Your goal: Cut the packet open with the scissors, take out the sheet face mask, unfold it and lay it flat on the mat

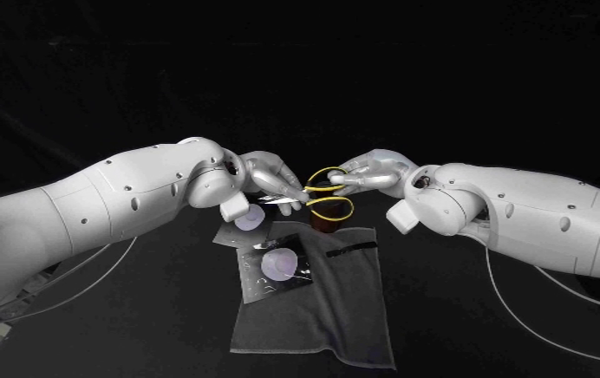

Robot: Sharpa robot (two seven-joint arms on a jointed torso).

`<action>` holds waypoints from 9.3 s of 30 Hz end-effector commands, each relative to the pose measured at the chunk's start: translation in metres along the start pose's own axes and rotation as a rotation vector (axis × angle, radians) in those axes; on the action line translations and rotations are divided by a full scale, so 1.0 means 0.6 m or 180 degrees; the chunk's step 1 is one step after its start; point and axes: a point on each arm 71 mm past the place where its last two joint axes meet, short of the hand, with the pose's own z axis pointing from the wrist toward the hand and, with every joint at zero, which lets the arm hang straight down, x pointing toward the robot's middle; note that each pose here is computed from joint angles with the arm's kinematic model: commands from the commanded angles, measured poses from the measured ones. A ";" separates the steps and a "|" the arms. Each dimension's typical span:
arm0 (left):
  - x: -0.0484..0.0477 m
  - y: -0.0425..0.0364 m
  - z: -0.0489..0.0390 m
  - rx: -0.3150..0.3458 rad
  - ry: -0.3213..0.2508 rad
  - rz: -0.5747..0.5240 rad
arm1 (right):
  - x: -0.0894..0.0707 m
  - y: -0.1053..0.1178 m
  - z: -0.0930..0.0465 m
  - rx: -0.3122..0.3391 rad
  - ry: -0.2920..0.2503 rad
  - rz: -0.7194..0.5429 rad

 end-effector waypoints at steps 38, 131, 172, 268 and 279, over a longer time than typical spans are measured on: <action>-0.040 0.025 0.013 -0.0357 -0.0371 0.0061 | -0.068 -0.012 0.010 0.0338 -0.0623 -0.0339; -0.102 0.107 -0.094 0.0162 -0.1566 -0.0454 | -0.065 -0.050 0.035 0.0982 -0.0884 -0.0473; 0.019 0.184 -0.164 0.0672 -0.1244 -0.0286 | -0.069 -0.169 -0.190 -0.0025 -0.0789 -0.1083; 0.113 0.165 0.051 -0.0441 -0.0909 0.2179 | 0.163 -0.192 -0.127 0.0159 0.0612 -0.0255; 0.115 0.165 0.058 -0.0508 -0.0830 0.2162 | 0.158 -0.198 -0.123 0.0217 0.0583 -0.0237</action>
